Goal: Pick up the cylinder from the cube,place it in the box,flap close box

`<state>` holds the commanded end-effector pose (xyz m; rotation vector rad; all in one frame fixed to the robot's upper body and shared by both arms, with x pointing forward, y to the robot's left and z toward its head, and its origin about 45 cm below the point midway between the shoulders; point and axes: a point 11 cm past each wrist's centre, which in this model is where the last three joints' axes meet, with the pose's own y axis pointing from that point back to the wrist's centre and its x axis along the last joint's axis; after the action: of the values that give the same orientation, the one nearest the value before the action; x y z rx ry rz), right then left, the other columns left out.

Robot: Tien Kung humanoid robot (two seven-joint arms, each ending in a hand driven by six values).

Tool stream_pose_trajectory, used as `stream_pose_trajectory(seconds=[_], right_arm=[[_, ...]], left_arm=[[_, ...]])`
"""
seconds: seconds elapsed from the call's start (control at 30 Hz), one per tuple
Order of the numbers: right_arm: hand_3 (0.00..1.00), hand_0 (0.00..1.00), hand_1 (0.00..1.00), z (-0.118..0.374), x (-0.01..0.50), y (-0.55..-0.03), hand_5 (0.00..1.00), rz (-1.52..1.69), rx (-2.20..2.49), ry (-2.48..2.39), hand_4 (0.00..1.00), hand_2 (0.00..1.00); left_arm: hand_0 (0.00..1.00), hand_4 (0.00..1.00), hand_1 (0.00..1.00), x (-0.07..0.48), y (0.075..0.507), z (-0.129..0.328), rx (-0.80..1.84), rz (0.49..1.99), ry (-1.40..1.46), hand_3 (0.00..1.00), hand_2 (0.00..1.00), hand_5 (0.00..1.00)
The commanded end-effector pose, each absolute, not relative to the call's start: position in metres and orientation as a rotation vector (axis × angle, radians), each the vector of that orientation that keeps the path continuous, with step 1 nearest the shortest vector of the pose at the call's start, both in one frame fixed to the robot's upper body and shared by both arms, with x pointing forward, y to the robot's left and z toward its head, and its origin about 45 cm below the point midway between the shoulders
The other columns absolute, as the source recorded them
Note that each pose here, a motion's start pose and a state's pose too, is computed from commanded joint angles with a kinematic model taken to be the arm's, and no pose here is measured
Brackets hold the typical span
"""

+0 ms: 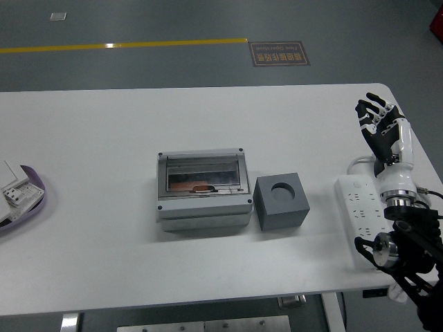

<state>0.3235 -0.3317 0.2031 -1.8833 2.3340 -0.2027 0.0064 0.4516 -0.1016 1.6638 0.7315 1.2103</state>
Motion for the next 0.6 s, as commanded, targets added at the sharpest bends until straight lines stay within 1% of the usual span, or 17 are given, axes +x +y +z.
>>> stream_pose_trajectory(seconds=[0.6], right_arm=[[0.662, 0.753, 0.655, 0.2036, 0.3235, -0.3317, 0.341, -0.206, -1.881, 2.331, 0.798, 0.646]], left_arm=[[0.510, 0.716, 0.551, 0.0044, 0.4494, -0.1027, 1.663, 1.209, 0.736, 0.588, 0.554, 0.164]])
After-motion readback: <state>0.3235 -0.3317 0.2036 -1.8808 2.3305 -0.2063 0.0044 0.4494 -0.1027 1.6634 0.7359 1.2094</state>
